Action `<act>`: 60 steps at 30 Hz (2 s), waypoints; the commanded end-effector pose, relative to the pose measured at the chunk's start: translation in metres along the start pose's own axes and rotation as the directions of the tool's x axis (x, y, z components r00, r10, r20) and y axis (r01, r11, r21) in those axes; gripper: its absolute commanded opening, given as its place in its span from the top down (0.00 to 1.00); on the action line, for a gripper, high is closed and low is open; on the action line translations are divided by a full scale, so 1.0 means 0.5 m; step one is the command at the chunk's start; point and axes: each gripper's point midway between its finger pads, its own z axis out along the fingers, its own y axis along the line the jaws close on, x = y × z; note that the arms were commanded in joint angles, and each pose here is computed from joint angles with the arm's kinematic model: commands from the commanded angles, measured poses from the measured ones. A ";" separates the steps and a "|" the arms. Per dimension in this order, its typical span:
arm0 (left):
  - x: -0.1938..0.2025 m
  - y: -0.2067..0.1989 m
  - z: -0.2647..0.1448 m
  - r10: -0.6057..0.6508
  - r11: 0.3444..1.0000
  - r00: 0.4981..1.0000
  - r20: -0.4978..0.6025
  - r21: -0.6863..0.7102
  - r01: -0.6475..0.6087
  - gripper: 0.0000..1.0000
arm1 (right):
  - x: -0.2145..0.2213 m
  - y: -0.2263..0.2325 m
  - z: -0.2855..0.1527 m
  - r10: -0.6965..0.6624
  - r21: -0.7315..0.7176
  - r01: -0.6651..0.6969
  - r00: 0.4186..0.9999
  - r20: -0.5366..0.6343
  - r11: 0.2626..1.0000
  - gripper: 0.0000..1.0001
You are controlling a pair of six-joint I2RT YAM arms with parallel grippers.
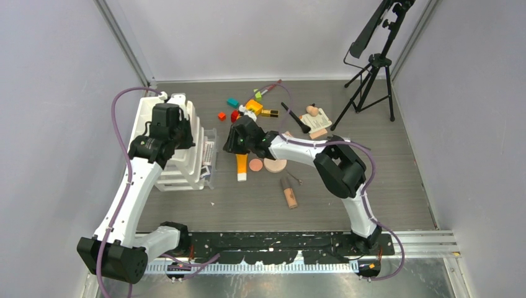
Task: Organize the makeup
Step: Close the drawer in the storage box.
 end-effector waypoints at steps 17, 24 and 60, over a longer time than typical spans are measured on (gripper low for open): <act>-0.093 -0.022 -0.028 -0.027 0.998 0.982 0.185 0.060 0.016 1.00 | 0.092 0.146 0.044 -0.053 -0.236 0.004 0.978 -0.201 0.972 0.67; -0.091 -0.027 -0.026 -0.028 0.997 0.983 0.180 0.072 0.015 1.00 | 0.093 0.189 0.042 -0.019 -0.334 -0.055 0.976 -0.215 0.941 0.67; -0.149 -0.057 -0.076 -0.120 0.983 0.959 0.258 0.166 0.078 1.00 | -0.097 0.181 -0.140 0.251 -0.594 -0.217 0.968 -0.026 0.775 0.41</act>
